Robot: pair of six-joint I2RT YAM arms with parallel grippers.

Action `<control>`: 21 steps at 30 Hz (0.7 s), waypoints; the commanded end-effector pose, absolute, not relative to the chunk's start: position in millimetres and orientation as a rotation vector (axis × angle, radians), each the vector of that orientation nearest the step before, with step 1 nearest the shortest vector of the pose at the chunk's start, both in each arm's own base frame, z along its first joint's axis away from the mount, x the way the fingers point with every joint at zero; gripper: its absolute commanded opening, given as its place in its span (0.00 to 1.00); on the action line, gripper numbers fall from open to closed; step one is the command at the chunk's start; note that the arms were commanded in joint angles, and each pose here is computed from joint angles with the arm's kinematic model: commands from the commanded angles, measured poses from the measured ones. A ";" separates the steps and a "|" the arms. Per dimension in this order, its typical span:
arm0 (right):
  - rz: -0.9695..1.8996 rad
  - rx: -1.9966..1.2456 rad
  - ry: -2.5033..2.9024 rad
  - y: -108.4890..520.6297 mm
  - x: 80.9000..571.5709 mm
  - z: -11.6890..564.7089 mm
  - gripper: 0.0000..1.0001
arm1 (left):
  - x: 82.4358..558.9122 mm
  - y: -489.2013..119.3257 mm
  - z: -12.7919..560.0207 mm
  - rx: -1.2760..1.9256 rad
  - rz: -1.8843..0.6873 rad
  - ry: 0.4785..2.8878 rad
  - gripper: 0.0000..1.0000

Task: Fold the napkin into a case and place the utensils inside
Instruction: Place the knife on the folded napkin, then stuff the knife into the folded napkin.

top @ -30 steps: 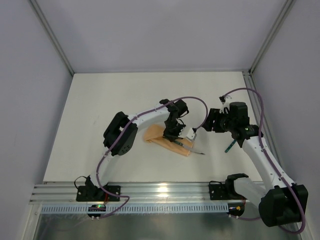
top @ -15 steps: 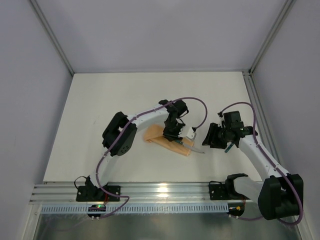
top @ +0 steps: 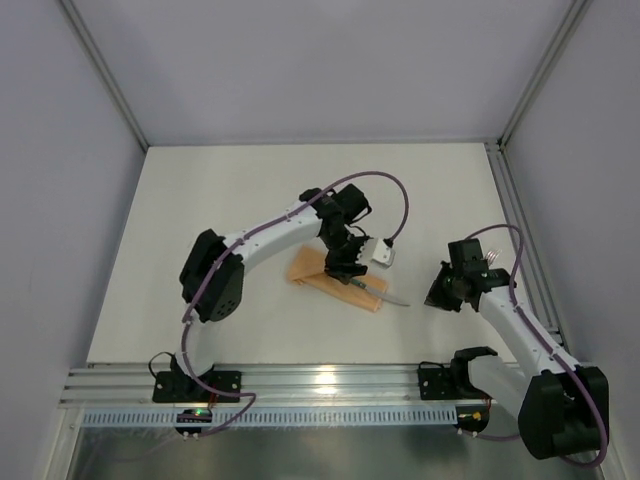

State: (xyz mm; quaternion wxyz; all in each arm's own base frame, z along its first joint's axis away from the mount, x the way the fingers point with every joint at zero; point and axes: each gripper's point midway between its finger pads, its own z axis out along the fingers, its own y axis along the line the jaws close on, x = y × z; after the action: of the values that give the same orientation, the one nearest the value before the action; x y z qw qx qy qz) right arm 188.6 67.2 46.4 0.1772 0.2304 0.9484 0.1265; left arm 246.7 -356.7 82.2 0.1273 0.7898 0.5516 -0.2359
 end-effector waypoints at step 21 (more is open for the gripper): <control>-0.134 0.608 2.727 70.9 182.9 3.6 0.04 | 378.2 -199.7 52.5 1.142 -0.270 2.469 0.23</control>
State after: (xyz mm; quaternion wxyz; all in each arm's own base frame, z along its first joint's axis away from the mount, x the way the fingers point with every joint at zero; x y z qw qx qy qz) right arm 179.8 73.0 11.0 0.1676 0.2015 0.9647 -0.0251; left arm 374.4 -188.4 59.8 0.1934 0.4133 0.8845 -0.0976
